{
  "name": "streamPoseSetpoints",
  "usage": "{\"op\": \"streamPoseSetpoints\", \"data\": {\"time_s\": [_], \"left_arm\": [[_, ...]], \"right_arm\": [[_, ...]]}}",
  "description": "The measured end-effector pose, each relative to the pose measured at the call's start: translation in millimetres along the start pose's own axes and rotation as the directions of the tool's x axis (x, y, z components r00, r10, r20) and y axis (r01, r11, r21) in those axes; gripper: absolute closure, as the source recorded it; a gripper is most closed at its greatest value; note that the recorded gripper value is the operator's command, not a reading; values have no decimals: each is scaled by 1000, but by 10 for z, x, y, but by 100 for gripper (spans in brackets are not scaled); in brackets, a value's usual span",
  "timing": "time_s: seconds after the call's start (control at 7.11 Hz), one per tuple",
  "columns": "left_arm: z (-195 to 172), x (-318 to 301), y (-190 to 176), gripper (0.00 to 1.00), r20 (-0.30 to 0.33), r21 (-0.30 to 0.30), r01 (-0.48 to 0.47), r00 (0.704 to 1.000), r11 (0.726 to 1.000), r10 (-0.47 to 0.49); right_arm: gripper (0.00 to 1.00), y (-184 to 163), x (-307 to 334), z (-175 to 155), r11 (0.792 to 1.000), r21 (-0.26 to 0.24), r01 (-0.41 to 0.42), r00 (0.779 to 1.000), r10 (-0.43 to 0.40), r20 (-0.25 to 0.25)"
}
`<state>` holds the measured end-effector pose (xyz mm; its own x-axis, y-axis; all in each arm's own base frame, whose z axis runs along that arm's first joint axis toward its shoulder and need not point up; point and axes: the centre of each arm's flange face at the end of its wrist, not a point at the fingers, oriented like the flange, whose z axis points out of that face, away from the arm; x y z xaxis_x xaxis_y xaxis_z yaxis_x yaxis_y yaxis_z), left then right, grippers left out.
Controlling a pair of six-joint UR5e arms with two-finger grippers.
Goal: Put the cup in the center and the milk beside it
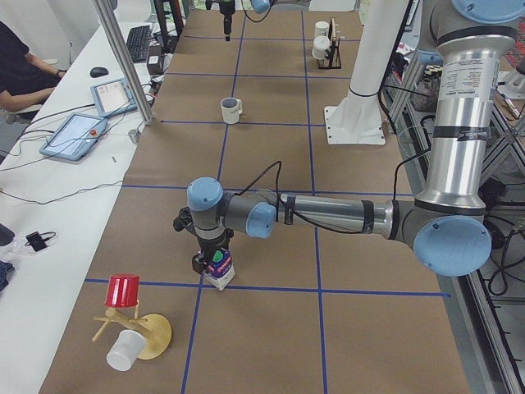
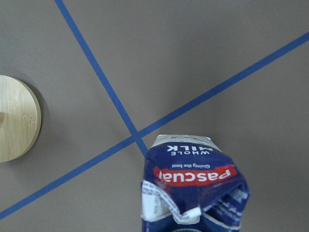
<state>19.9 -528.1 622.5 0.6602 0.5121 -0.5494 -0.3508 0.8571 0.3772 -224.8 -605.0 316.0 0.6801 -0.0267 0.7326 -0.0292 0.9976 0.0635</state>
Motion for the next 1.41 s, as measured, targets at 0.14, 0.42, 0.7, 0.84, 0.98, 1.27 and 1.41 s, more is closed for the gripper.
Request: {"op": "streamPoseSetpoints", "data": {"time_s": [0.14,0.42,0.7,0.84,0.98,1.27,1.41], "left_arm": [[44,46,-26,7,-6,-6,-7,1000,1000,7],[97,75,-38,65,-13,-16,-11,1000,1000,11],[124,62,-35,100,-15,-21,-10,1000,1000,9],[116,67,-56,100,-15,-19,-12,1000,1000,11],[88,86,-100,100,-19,-13,-15,1000,1000,15],[-21,172,-307,100,-64,10,-18,998,1000,19],[-133,225,-526,100,-78,9,-13,997,1000,14]], "right_arm": [[0,4,-9,8,1000,-1,1,1000,-1,0],[0,9,-29,22,1000,-2,3,1000,-3,-1],[0,30,-91,41,1000,-5,6,1000,-6,2],[0,43,-113,50,1000,-7,9,1000,-9,3],[0,48,-117,57,1000,-7,10,1000,-10,3],[0,57,-104,71,1000,-9,9,1000,-9,2],[0,62,-104,79,1000,-10,9,1000,-9,1]]}}
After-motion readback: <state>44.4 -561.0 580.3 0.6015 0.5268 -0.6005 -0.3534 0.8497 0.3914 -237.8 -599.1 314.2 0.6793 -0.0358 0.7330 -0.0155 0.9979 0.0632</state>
